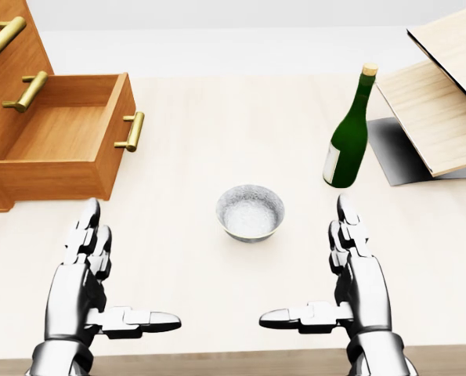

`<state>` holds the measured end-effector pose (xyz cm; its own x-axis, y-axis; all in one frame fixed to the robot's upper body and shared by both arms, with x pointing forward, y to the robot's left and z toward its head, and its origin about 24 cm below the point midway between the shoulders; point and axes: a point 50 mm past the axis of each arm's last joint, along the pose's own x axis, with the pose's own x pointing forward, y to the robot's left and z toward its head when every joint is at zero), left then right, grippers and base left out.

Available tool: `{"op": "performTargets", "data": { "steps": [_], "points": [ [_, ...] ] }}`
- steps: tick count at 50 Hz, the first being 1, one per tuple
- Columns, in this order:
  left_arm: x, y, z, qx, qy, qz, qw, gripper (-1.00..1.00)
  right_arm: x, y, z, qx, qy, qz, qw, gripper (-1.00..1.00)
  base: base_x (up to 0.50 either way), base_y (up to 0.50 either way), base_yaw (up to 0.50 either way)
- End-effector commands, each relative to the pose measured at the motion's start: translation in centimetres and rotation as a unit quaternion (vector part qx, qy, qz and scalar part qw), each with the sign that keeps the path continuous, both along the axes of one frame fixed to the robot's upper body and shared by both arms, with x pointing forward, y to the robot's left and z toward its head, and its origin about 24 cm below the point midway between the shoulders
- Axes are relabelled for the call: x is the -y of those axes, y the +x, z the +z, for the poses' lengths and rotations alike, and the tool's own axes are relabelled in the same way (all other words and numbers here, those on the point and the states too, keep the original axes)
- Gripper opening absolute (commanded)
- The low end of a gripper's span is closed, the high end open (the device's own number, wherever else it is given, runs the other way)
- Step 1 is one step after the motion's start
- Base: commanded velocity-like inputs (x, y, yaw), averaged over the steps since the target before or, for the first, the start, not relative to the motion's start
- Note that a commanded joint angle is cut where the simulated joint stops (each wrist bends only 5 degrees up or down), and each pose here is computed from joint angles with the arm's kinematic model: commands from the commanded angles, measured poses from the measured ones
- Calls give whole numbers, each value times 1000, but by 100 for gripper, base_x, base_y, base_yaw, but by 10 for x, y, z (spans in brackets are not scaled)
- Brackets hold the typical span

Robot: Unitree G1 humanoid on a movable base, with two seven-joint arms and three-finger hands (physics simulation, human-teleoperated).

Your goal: Put the bowl on top of the cabinet.

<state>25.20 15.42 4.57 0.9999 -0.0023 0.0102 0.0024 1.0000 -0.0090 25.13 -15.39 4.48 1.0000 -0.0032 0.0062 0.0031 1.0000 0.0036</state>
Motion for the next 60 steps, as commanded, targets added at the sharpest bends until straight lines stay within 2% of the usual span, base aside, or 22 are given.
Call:
{"op": "performTargets", "data": {
  "steps": [1, 4, 14, 20, 25, 30, 36, 49, 60],
  "points": [
    [-10, -7, 15, 15, -10, -5, 1000, 100, 8, -10, 15, 13, -1, -2, 1000, 100, 0, 0, 0],
    [-10, -12, 22, 27, -11, -9, 1000, 100, 5, -14, 18, 19, -2, 16, 1000, 100, 0, 0, 0],
    [-16, -26, 56, 101, -21, -8, 995, 100, 3, -34, 55, 96, -23, 13, 995, 100, 0, 0, 0],
    [-25, -36, 80, 157, -32, 2, 987, 100, 2, -47, 73, 133, -43, 14, 990, 100, 0, 0, 0],
    [-29, -53, 105, 213, -36, 3, 976, 100, 9, -54, 78, 140, -46, 6, 989, 100, 0, 0, 0],
    [-34, -52, 101, 207, -34, 11, 978, 100, 12, -63, 89, 162, -57, -1, 985, 100, 0, 0, 0],
    [-42, -55, 111, 230, -35, 22, 972, 100, 16, -74, 98, 178, -68, -10, 982, 100, 0, 0, 0],
    [-49, -61, 124, 263, -38, 32, 963, 100, 17, -80, 107, 193, -100, -18, 976, 100, 0, 0, 0],
    [-45, -59, 119, 250, -34, 27, 967, 100, 14, -77, 105, 187, -108, -14, 976, 100, 0, 48, 0]
  ]
}}
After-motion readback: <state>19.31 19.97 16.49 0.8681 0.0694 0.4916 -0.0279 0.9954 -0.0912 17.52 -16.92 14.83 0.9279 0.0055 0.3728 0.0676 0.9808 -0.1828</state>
